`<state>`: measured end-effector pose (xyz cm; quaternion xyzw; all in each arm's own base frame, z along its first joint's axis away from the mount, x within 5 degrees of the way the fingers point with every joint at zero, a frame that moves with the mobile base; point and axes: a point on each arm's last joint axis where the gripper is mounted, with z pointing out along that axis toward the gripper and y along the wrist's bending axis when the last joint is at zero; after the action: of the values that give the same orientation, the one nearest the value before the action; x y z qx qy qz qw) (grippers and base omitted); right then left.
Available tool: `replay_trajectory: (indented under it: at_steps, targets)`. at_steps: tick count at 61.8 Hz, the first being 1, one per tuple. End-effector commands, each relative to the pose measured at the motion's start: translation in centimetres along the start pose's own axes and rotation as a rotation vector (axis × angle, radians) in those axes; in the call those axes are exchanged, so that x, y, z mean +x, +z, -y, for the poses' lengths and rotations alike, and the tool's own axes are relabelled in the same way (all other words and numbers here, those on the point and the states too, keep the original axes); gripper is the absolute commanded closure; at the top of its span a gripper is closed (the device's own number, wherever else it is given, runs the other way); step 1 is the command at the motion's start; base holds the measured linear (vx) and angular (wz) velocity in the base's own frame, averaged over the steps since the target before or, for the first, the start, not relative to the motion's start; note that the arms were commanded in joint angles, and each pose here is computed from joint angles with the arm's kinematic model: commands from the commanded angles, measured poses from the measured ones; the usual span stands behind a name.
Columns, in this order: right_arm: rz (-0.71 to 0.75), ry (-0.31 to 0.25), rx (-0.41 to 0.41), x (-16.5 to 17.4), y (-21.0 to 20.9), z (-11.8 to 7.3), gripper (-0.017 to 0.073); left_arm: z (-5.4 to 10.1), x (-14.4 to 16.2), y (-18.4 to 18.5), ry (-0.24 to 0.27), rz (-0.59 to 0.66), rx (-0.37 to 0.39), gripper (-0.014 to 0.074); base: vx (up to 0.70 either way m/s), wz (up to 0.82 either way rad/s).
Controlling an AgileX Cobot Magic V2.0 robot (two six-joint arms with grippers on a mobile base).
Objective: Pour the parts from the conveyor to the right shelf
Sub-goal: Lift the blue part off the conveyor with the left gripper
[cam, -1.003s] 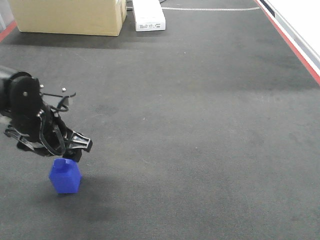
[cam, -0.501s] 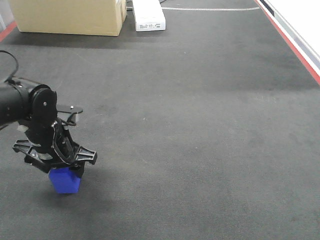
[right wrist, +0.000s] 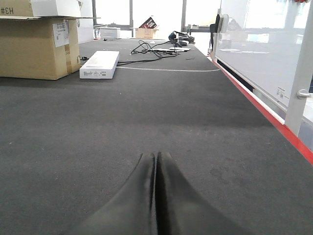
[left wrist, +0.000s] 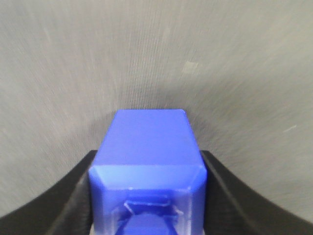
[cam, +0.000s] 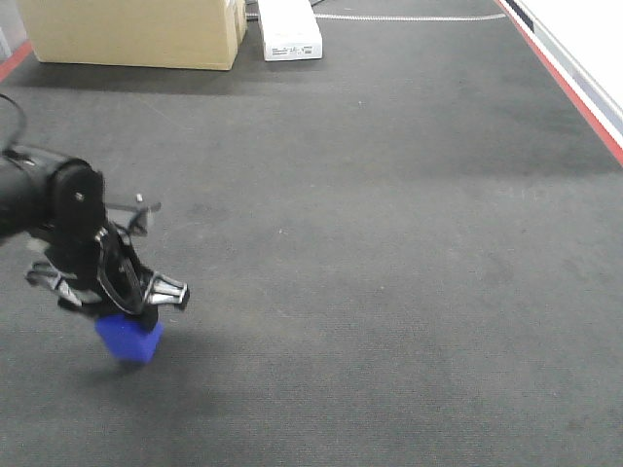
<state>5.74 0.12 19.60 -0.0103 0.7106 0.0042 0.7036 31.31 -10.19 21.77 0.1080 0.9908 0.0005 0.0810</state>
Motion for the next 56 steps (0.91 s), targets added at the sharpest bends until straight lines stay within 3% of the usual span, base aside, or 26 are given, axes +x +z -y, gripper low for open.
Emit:
replay_trajectory:
  at_steps: [1,14,24,40,56]
  targets:
    - [0.045,-0.006,0.004,-0.1,0.2,0.0,0.0568,0.1,-0.2,-4.6,0.020,0.189,0.023,0.0601,0.00,0.00]
    - [0.045,-0.006,0.004,-0.1,0.2,0.0,0.0568,-0.5,1.6,-11.3,0.036,0.472,0.021,0.0601,0.00,0.00]
    - [0.045,-0.006,0.004,-0.1,0.2,0.0,0.0568,-1.2,4.7,-15.0,0.047,0.649,0.010,0.0601,0.00,0.00]
    - [0.045,-0.006,0.004,-0.1,0.2,0.0,0.0568,-2.2,12.1,-17.1,0.060,0.878,0.005,0.0601,0.00,0.00]
    - [0.045,-0.006,0.004,-0.1,0.2,0.0,0.0568,-2.9,19.6,-16.5,0.062,1.098,0.014,0.0601,0.00,0.00]
